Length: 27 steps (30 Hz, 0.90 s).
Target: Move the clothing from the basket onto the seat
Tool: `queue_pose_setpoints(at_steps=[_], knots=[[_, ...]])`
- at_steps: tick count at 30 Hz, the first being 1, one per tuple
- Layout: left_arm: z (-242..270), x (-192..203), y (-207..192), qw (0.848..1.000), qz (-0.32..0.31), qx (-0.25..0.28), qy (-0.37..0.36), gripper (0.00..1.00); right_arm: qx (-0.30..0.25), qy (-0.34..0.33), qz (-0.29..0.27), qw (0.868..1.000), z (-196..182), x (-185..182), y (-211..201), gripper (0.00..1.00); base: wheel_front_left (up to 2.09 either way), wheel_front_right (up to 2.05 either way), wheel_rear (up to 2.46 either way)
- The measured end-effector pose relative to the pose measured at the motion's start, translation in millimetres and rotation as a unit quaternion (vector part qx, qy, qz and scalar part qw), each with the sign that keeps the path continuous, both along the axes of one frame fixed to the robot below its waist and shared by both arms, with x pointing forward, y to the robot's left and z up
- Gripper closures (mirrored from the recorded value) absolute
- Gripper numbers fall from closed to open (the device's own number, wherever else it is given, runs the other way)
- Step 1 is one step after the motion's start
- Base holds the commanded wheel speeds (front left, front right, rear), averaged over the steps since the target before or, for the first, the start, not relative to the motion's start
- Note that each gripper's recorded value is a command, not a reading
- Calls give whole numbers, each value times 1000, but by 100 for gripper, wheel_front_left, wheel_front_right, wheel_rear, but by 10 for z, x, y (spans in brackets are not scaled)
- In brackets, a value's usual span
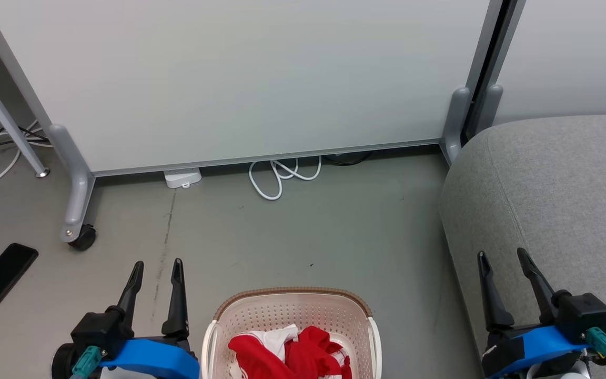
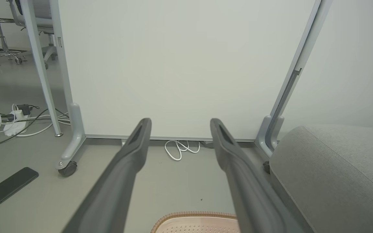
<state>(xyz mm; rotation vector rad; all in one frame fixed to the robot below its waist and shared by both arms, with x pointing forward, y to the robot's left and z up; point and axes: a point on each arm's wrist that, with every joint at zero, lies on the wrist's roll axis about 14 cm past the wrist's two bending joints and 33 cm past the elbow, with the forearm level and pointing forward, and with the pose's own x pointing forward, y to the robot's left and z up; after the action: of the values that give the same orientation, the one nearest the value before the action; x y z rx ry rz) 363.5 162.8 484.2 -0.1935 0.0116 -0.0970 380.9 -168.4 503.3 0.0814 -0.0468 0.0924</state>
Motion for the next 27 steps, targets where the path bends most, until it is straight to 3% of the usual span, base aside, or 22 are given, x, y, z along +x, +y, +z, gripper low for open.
queue_pose_setpoints(at_steps=[17,27], knots=[[-8,-8,-76,999,-17,42,-10,0,-38,-15,9,999,32,3,41,0,0,0,0],[-9,-9,-74,999,-16,37,-10,0,-35,-17,9,999,44,0,40,0,0,0,0]])
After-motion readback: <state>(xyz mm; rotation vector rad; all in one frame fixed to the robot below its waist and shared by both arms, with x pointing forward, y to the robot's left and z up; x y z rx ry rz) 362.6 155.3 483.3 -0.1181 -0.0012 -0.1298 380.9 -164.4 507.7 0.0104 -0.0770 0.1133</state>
